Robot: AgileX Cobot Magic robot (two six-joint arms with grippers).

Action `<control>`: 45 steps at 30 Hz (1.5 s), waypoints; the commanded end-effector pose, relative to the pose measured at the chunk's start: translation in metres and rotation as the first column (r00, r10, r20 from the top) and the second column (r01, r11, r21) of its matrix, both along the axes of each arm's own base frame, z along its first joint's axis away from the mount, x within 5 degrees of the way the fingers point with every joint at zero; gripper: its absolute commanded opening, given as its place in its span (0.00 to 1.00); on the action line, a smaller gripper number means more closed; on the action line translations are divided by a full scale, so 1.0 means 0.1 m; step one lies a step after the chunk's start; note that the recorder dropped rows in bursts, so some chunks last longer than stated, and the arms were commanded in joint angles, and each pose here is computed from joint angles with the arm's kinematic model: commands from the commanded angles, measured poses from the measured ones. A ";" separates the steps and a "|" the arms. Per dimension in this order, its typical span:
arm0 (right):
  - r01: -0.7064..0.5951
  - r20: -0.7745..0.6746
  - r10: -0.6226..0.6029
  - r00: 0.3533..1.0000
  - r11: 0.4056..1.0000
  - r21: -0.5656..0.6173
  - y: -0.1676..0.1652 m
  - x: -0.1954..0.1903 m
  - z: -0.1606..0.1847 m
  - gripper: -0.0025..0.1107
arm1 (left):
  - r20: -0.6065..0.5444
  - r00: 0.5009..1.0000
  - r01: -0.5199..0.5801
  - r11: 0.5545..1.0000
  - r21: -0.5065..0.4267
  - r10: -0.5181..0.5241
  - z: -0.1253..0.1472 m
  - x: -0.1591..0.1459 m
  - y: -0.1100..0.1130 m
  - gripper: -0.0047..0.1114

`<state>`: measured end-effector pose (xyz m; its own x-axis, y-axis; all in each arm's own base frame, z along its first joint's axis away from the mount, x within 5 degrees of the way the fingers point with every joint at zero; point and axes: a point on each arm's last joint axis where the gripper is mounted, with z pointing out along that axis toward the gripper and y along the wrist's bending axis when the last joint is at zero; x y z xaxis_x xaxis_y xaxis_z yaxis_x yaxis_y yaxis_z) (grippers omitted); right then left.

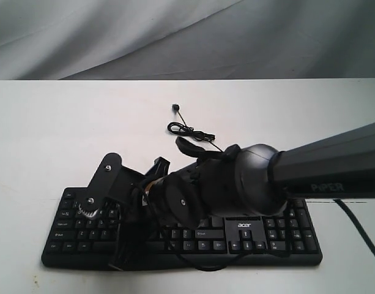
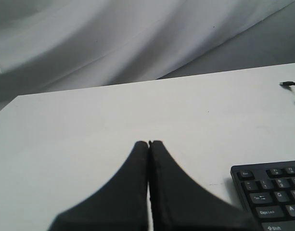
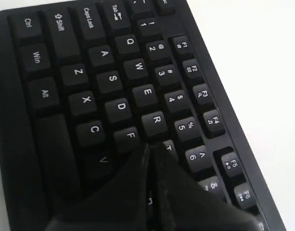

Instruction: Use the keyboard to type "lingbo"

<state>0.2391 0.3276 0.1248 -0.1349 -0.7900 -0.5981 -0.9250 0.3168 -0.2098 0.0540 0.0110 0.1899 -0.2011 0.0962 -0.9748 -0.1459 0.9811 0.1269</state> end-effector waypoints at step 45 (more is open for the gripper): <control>0.008 0.006 -0.008 1.000 1.000 0.004 0.05 0.01 -0.12 0.02 | 0.010 1.000 0.008 1.000 -0.005 -0.008 0.00 0.00 -0.01 0.04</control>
<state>0.2408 0.3306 0.1114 -0.1335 -0.7915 -0.5964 -0.9216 0.3204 -0.2189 0.0540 0.0110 0.1899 -0.2011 0.0962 -0.9748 -0.1459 0.9811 0.1269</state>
